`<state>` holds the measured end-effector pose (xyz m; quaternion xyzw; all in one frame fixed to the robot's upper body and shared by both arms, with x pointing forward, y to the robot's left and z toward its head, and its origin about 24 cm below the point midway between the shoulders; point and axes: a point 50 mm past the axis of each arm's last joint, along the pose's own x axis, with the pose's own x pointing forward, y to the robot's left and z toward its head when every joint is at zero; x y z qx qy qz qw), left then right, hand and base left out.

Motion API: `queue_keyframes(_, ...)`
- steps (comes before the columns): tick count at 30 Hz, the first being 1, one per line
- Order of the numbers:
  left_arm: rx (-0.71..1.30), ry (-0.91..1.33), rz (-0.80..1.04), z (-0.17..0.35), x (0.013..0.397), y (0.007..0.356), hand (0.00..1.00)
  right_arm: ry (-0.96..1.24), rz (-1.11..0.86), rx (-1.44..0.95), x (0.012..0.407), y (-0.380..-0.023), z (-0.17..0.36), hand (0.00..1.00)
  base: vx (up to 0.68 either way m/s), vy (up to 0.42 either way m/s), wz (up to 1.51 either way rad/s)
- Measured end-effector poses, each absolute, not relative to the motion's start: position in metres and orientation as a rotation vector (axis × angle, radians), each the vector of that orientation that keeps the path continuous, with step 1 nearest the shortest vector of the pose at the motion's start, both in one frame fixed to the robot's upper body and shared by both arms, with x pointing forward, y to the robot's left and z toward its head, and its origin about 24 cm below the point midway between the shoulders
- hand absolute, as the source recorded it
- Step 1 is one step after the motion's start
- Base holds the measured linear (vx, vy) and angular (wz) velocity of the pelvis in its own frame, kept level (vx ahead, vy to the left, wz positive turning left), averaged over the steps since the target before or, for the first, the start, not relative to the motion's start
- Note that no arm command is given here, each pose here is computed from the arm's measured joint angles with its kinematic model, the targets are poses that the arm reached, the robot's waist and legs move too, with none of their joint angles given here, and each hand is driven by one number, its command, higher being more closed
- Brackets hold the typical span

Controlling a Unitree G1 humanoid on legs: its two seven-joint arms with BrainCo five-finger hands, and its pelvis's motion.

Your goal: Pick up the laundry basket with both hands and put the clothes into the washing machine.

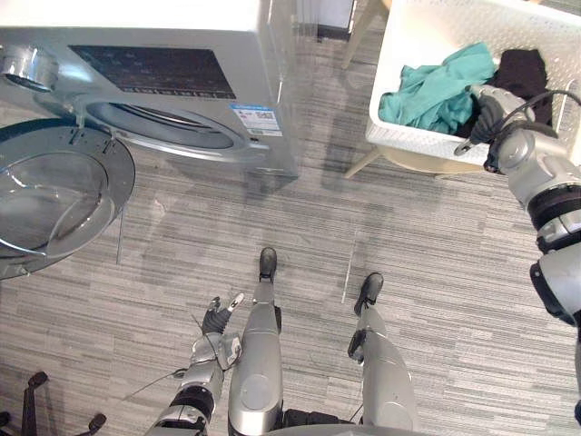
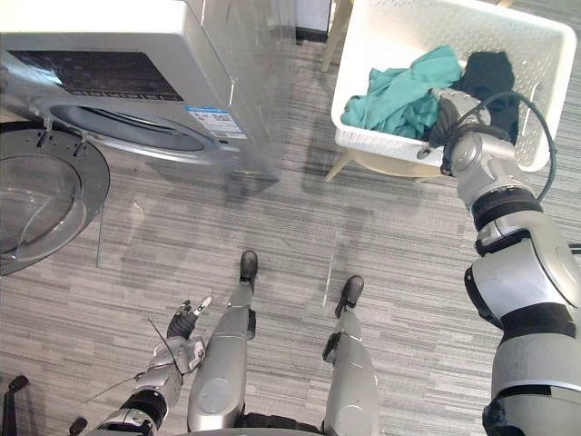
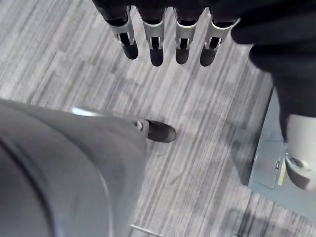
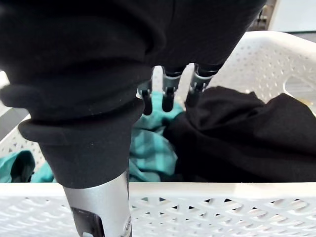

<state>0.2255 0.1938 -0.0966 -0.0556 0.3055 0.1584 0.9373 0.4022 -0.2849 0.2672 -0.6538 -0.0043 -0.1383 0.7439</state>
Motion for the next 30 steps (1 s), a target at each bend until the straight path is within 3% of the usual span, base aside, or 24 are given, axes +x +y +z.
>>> queue_keyframes(7, -0.139, 0.596, 0.286, -0.091, 0.235, 0.181, 0.0, -0.065, -0.464, -1.538, 0.388, -0.307, 0.316, 0.0, -0.01, -0.001, 0.12)
queue_keyframes(14, -0.189, 0.568, 0.286, -0.086, 0.24, 0.172, 0.0, -0.16, -0.452, -1.545, 0.386, -0.296, 0.326, 0.0, 0.0, 0.009, 0.01)
queue_keyframes(18, -0.197, 0.555, 0.258, -0.084, 0.243, 0.168, 0.0, -0.037, -0.239, -1.474, 0.395, -0.286, 0.269, 0.0, 0.0, 0.0, 0.0)
queue_keyframes(30, -0.137, 0.563, 0.209, -0.083, 0.244, 0.18, 0.0, 0.153, 0.123, -1.384, 0.393, -0.274, 0.217, 0.0, -0.04, 0.01, 0.04)
